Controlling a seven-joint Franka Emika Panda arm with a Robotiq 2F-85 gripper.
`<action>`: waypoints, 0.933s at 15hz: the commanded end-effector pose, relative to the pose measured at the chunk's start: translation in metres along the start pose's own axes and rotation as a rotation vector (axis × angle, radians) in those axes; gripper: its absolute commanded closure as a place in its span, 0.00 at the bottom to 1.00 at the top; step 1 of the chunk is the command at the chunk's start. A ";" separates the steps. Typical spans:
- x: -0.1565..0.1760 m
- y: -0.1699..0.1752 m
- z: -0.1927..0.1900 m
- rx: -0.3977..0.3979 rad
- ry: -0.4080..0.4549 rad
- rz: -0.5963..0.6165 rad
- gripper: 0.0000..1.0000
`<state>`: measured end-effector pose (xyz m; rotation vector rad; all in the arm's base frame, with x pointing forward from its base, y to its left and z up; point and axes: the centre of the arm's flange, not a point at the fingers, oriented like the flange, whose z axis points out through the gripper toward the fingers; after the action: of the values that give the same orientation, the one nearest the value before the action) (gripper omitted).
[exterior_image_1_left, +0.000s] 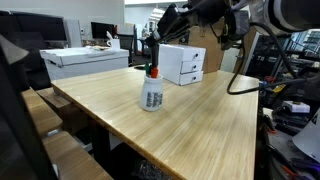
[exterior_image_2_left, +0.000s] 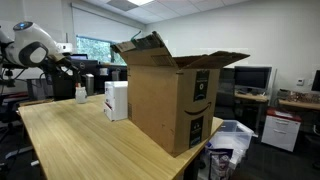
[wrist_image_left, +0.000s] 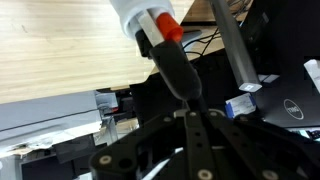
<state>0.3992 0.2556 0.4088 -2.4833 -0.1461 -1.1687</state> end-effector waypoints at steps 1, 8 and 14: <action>-0.022 0.002 0.008 0.007 0.011 0.066 0.98; -0.020 0.006 0.008 0.005 -0.006 0.124 0.62; -0.022 0.006 0.006 -0.022 -0.041 0.092 0.31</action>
<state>0.3959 0.2565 0.3988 -2.4810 -0.0273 -1.0998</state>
